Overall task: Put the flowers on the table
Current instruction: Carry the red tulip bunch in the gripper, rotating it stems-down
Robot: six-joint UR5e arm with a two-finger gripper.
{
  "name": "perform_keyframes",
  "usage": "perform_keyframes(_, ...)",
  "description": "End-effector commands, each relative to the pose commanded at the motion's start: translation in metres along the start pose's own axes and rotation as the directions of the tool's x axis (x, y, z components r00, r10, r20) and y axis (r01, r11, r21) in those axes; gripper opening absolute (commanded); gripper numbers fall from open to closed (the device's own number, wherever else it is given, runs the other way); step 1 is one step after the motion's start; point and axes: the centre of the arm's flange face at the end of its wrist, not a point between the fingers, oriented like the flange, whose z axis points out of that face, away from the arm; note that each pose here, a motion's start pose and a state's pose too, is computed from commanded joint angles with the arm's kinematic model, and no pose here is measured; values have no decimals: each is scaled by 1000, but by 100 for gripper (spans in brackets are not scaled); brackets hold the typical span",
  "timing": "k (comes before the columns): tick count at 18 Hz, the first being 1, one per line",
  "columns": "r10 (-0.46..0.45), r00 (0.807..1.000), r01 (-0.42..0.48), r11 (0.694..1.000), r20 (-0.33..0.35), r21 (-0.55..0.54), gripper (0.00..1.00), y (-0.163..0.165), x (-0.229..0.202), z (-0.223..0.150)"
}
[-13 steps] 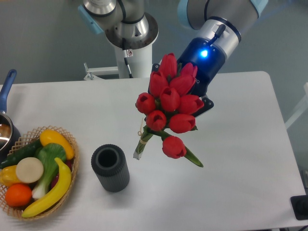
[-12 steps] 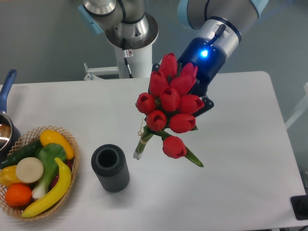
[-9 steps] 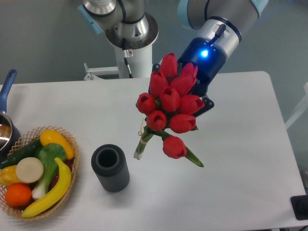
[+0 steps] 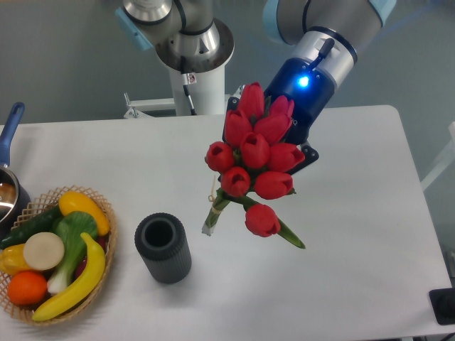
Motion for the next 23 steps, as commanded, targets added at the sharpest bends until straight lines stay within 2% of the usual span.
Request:
perform_keyframes(3, 18, 995, -10, 997, 97, -82, 38, 1, 2, -7)
perform_keyframes(6, 39, 977, 3, 981, 211, -196, 39, 14, 5, -13)
perform_keyframes(9, 94, 958, -14, 958, 270, -285, 38, 27, 9, -18)
perform_keyframes(13, 110, 939, 23, 925, 326, -378, 39, 52, 6, -18)
perform_keyframes(16, 126, 925, 76, 864, 359, -498, 39, 101, 9, -15)
perform_keyframes(20, 204, 914, 58, 788, 350, -612, 39, 130, 12, -19)
perform_keyframes(21, 215, 906, 77, 765, 366, -639, 39, 136, 11, -21)
perform_keyframes(23, 257, 882, 112, 699, 395, -706, 39, 147, 7, -26)
